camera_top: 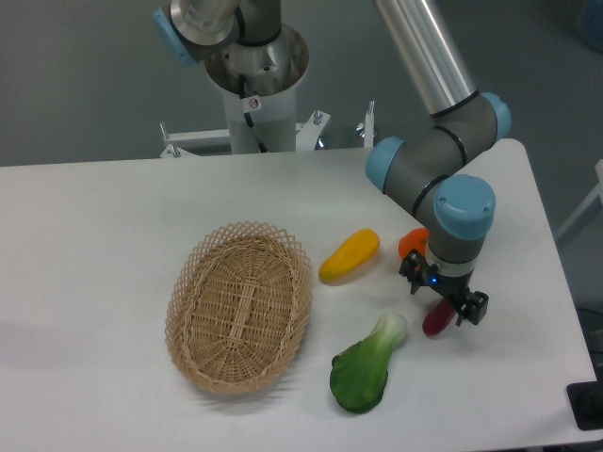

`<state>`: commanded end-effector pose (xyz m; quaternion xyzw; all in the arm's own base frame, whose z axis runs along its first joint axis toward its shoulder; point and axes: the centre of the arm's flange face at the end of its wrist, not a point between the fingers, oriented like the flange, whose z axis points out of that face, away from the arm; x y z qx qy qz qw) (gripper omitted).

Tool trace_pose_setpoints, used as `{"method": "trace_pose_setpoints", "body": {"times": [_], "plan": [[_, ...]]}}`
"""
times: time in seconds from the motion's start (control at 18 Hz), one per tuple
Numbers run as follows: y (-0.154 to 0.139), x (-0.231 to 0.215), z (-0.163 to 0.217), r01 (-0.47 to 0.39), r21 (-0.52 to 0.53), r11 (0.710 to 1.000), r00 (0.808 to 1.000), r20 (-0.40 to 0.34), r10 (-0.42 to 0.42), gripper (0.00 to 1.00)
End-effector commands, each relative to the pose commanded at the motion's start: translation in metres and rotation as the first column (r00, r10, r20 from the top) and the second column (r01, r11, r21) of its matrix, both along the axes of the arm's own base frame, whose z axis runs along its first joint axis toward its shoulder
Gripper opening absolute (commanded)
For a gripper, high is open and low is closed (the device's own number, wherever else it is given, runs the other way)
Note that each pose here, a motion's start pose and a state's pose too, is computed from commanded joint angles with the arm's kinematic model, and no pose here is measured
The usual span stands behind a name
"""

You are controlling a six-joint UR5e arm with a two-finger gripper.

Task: Pick up the sweet potato from the table
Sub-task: 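Close the gripper around the purple sweet potato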

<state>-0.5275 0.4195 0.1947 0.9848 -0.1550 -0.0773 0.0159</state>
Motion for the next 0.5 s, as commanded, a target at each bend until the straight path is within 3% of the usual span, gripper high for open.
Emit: {"method": "trace_pose_setpoints", "body": {"times": [0.28,0.5], "plan": [[0.0009,-0.0020,-0.0046,-0.017,0.009,1.000,1.000,-0.014,0.017,1.00],[0.0021,-0.0024,-0.0072,-0.015,0.015,1.000,0.999,-0.028,0.016,0.86]]}}
